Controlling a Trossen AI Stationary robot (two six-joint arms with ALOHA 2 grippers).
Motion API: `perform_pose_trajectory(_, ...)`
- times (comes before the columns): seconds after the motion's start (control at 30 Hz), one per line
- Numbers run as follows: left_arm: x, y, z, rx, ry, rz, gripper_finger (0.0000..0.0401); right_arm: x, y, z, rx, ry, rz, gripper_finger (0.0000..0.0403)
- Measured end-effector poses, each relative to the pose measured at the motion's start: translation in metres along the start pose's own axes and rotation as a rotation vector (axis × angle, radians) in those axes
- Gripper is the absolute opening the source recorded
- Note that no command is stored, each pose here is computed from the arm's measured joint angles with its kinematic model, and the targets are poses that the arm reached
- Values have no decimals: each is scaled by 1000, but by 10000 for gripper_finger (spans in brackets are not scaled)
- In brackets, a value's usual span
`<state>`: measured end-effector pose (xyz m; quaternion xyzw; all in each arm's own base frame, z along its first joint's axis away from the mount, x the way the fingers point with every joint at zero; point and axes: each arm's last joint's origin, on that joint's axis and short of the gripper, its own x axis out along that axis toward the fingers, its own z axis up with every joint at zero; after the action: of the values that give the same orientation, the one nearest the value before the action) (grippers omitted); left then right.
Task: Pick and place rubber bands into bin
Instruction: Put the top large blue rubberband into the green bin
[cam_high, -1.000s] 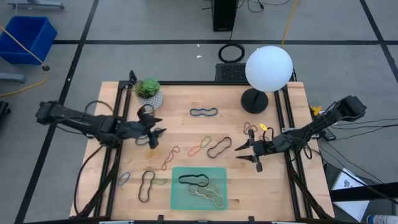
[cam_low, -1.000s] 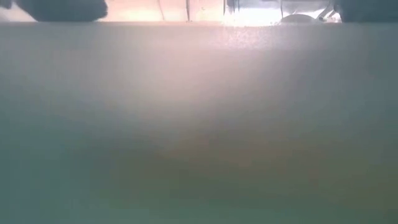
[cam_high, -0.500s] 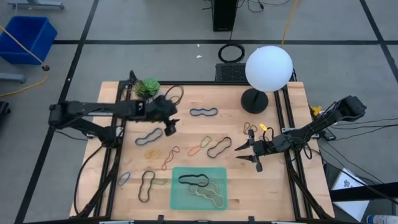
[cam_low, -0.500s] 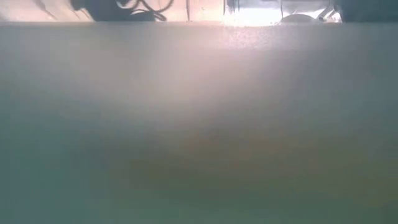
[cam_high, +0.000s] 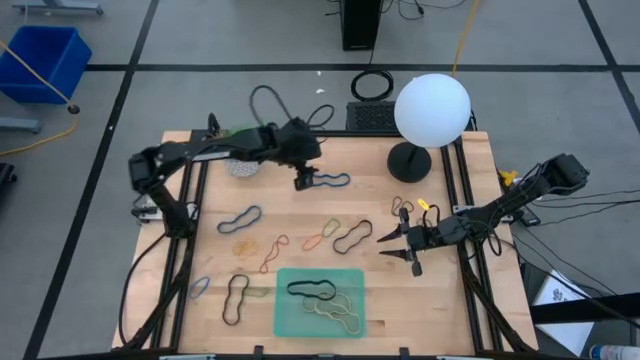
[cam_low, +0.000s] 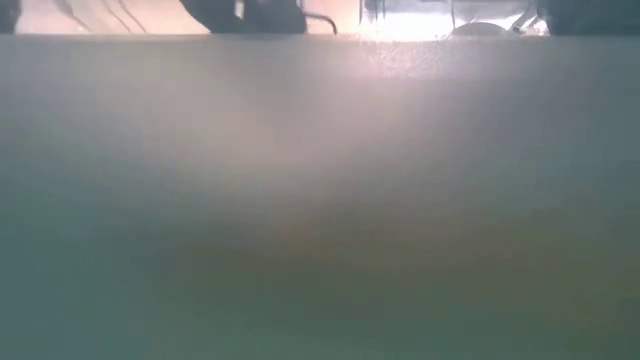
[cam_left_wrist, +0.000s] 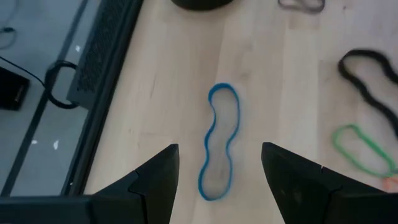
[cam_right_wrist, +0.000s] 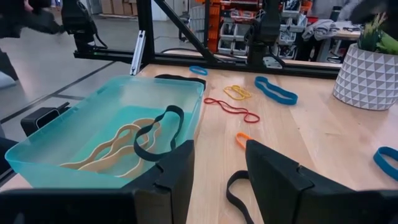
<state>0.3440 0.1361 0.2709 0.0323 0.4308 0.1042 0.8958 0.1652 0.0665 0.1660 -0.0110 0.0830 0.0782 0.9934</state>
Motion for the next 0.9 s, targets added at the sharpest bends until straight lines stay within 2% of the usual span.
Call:
perform_pose_trajectory(0.2,45,9,-8,26,102,-23,236,0,0,-2,-6,22,-1,141)
perform_pose_trajectory(0.4,80,8,-26,13,200,-96,236,0,0,-4,-10,38,-1,141)
perform_pose_trajectory(0.7,106,4,-43,13,302,-119,236,0,0,-4,-16,43,1,141)
perform_pose_trajectory(0.9,112,3,-49,10,343,-132,236,0,0,-5,-16,45,1,141)
